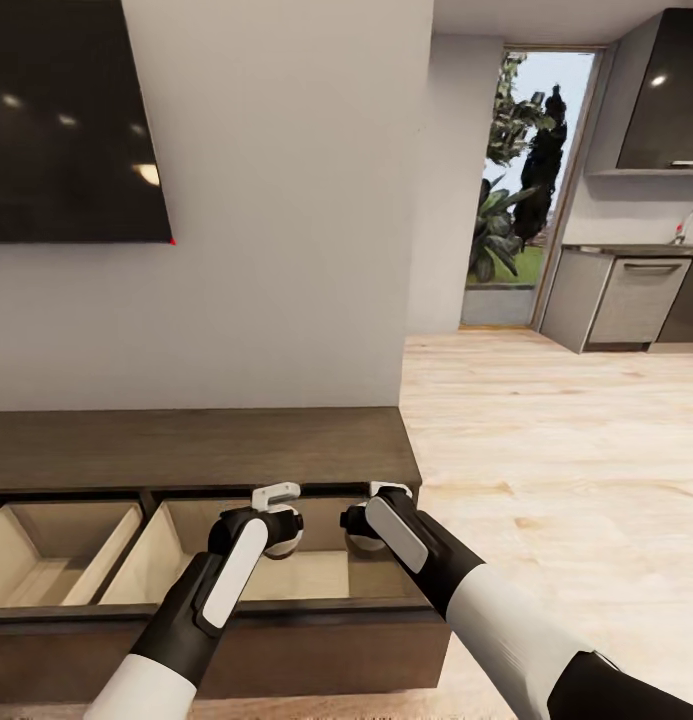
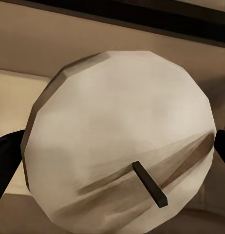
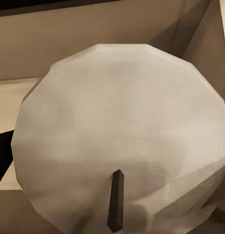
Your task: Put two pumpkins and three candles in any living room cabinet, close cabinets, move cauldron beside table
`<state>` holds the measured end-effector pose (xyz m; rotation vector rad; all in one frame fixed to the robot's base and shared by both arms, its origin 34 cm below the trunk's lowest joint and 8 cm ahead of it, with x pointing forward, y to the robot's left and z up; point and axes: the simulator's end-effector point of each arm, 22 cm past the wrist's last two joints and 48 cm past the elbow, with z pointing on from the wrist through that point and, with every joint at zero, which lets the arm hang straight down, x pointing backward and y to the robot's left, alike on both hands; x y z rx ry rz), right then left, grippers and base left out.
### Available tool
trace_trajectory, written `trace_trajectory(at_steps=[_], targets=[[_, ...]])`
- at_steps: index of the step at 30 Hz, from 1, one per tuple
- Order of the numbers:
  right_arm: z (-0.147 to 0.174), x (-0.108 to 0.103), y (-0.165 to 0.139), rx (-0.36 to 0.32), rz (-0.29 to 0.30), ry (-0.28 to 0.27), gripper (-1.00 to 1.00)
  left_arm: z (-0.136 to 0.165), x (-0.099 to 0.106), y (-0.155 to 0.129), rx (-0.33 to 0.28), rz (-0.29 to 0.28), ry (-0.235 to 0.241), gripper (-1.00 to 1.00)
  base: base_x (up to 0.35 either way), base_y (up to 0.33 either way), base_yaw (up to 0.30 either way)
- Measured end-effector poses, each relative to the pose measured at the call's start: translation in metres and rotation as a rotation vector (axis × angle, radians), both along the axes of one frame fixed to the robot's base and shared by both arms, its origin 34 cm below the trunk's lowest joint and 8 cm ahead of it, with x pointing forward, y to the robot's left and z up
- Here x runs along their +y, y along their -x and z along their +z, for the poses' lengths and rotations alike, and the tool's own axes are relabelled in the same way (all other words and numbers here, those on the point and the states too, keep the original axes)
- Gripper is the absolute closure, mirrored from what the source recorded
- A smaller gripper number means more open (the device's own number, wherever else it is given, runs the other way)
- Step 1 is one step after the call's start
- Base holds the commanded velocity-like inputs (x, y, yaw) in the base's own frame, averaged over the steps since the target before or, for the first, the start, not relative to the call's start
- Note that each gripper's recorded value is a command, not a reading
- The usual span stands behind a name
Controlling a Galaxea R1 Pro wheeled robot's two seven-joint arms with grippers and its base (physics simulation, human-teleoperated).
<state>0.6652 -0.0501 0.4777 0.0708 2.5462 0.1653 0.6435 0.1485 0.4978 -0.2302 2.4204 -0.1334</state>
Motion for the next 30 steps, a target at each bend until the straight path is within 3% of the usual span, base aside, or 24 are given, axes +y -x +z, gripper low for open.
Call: trace_trajectory(at_steps=[30], targets=[[-0.074,0.0,0.008,0.122,0.0,0.0,1.0,-0.073,0.0,0.006,0.125,0.0,0.0,1.0,0.0,0.0,0.0]])
